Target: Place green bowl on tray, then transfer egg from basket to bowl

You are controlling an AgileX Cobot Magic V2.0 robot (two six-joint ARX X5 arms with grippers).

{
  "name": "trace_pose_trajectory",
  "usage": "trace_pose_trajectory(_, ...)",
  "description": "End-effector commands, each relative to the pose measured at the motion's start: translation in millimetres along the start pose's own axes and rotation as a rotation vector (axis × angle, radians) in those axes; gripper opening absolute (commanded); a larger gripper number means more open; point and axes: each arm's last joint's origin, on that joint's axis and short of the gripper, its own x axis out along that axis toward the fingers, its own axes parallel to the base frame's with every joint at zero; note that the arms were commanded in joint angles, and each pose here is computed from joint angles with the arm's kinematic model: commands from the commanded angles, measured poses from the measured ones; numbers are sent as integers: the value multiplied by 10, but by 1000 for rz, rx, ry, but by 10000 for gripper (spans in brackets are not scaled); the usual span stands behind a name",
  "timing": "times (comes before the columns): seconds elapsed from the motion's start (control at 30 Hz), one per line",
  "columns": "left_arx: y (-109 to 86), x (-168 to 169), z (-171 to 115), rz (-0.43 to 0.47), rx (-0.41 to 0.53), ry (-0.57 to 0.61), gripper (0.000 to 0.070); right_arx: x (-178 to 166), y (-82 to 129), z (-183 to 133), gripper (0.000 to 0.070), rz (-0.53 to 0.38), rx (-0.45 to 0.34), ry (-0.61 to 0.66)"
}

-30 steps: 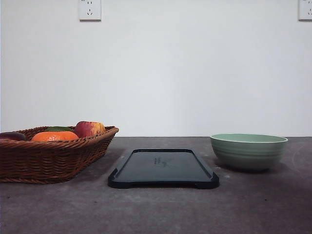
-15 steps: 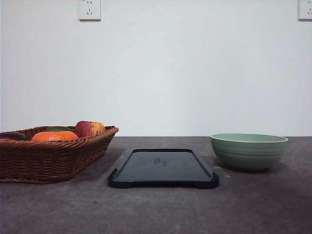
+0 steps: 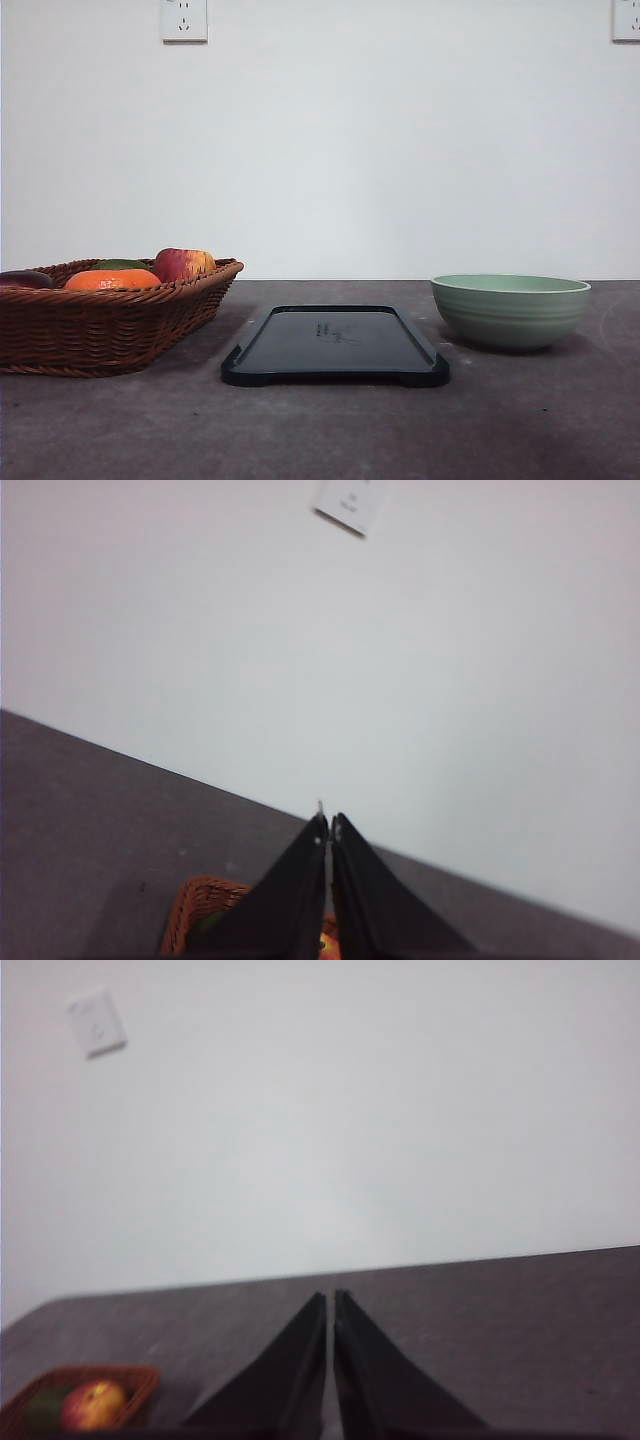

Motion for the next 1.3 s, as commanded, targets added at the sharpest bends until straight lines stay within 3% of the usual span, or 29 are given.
trace_pose_trajectory(0.0, -85, 44, 168, -27, 112, 12, 0, 77, 18, 93, 5, 25, -41, 24)
trace_pose_trajectory(0.4, -330, 718, 588, -220, 243, 391, 0, 563, 10, 248, 5, 113, -190, 328)
trace_pose_trajectory(0.73, -343, 1108, 533, -320, 466, 718, 0, 699, 23, 24, 5, 151, -359, 551)
trace_pose_trajectory(0.9, -339, 1164, 473, -331, 466, 754, 4, 702, 36, -1, 26, 158, -402, 568)
trace_pose_trajectory(0.97, -338, 1168, 471, -331, 466, 754, 104, 703, 36, 0, 123, 158, -402, 567)
trace_pose_trajectory(1.1, -338, 1170, 471, -331, 466, 754, 435, 704, 30, 1, 362, 137, -408, 568)
trace_pose_trajectory(1.27, -339, 1170, 471, -325, 451, 755, 431, 705, 11, -3, 378, 66, -391, 579)
